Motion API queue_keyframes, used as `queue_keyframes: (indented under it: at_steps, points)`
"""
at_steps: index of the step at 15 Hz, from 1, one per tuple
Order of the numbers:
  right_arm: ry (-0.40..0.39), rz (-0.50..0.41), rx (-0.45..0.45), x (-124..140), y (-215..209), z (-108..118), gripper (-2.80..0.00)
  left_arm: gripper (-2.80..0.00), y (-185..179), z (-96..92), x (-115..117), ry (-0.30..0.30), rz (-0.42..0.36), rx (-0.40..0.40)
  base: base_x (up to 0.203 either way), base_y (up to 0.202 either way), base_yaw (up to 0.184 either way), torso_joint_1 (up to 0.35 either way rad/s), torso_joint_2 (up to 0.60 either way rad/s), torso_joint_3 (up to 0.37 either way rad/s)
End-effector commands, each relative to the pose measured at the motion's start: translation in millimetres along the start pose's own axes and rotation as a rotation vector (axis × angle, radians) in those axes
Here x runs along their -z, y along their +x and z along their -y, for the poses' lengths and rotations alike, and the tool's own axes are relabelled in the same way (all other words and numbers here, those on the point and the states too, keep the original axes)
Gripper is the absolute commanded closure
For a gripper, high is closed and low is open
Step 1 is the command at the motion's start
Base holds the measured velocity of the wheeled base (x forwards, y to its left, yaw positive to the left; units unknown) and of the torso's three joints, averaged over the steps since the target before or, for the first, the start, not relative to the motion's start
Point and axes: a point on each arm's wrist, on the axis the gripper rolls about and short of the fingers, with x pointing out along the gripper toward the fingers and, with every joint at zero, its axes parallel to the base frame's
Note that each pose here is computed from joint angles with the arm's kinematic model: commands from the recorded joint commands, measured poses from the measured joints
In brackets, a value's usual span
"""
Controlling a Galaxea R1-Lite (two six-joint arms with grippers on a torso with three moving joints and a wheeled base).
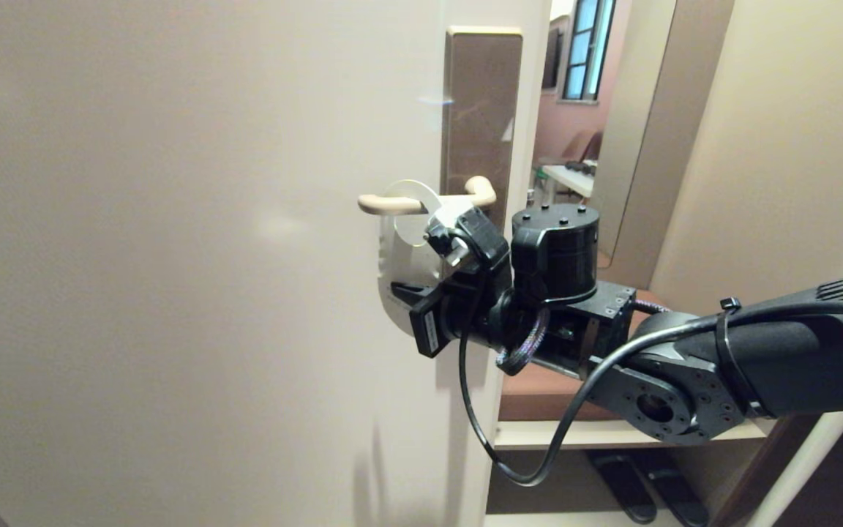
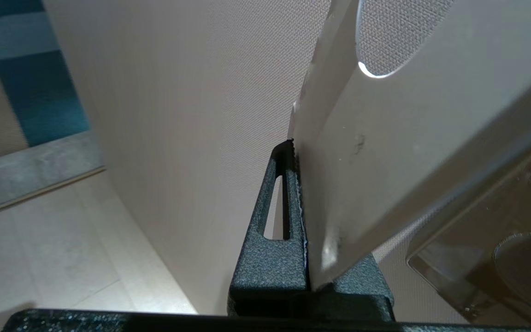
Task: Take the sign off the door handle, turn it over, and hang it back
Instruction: Take down the sign
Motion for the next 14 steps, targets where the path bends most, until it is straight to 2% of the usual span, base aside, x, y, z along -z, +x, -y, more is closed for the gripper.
queue_keyframes:
  at_steps: [1,4,14]
  points:
    - [-0.017,-0.001,0.014,2,7,-5,0.0,0.0,0,0.0,0,-0.001,0.001,-0.001,0.0,0.0,0.0,0.0,0.0,0.0]
    - [-0.028,0.005,0.02,1,12,-10,0.0,0.0,0,0.0,0,-0.001,0.001,-0.001,0.0,0.0,0.0,0.0,0.0,0.0]
    - [-0.047,-0.007,0.125,-1,27,-31,0.0,0.0,0,0.0,0,-0.001,0.001,-0.001,0.0,0.0,0.0,0.0,0.0,0.0]
